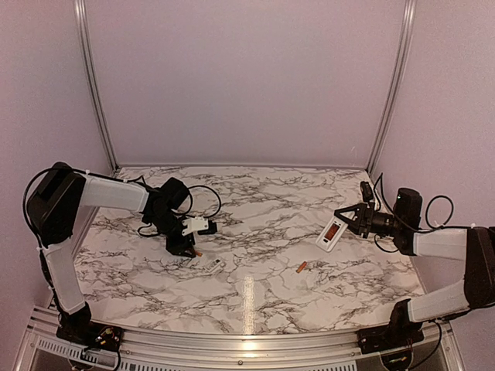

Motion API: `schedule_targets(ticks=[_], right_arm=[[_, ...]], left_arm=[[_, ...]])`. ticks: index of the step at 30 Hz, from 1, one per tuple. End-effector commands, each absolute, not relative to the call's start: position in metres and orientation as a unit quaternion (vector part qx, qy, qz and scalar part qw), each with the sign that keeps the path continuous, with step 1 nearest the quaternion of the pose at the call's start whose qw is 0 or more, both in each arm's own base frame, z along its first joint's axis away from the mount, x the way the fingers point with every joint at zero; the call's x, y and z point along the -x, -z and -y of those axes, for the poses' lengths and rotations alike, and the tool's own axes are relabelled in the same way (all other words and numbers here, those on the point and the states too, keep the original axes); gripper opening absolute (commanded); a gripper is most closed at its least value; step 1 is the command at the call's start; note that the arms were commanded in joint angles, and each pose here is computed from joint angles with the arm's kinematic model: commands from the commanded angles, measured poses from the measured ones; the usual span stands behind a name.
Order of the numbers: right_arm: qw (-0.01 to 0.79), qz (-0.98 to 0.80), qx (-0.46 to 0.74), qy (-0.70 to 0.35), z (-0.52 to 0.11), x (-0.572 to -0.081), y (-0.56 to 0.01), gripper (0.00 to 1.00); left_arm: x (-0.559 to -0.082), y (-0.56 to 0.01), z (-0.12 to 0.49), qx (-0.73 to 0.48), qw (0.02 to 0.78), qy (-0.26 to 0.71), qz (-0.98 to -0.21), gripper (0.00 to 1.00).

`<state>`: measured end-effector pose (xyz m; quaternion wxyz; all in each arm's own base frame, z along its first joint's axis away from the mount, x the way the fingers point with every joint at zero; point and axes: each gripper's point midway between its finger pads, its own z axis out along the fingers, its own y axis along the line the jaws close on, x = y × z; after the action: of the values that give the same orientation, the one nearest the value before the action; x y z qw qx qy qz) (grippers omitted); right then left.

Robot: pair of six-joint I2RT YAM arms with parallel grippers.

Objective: Load the batteries into the remote control
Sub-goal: Pick up the battery from the center of the board.

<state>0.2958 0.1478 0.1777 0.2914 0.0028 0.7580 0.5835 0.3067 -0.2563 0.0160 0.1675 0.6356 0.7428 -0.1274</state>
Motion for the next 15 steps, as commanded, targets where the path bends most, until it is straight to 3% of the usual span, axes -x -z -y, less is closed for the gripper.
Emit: schedule_targets(ticks=[1, 7, 15], right_arm=[[0.302, -0.754, 0.006, -0.583, -0.147, -0.297, -0.185, 0.00], [0.301, -0.754, 0.006, -0.583, -0.147, -0.298, -0.185, 0.00], [0.298, -0.756, 0.007, -0.583, -0.151, -0.296, -0.183, 0.00]], left_arm=[[-0.295, -0.002, 0.259, -0.646, 0.133, 0.141, -0.739, 0.46], [-0.275, 0.009, 0.254, -0.657, 0.106, 0.116, -0.737, 0.22], [-0.257, -0.002, 0.272, -0.645, 0.101, 0.120, -0.748, 0.06]])
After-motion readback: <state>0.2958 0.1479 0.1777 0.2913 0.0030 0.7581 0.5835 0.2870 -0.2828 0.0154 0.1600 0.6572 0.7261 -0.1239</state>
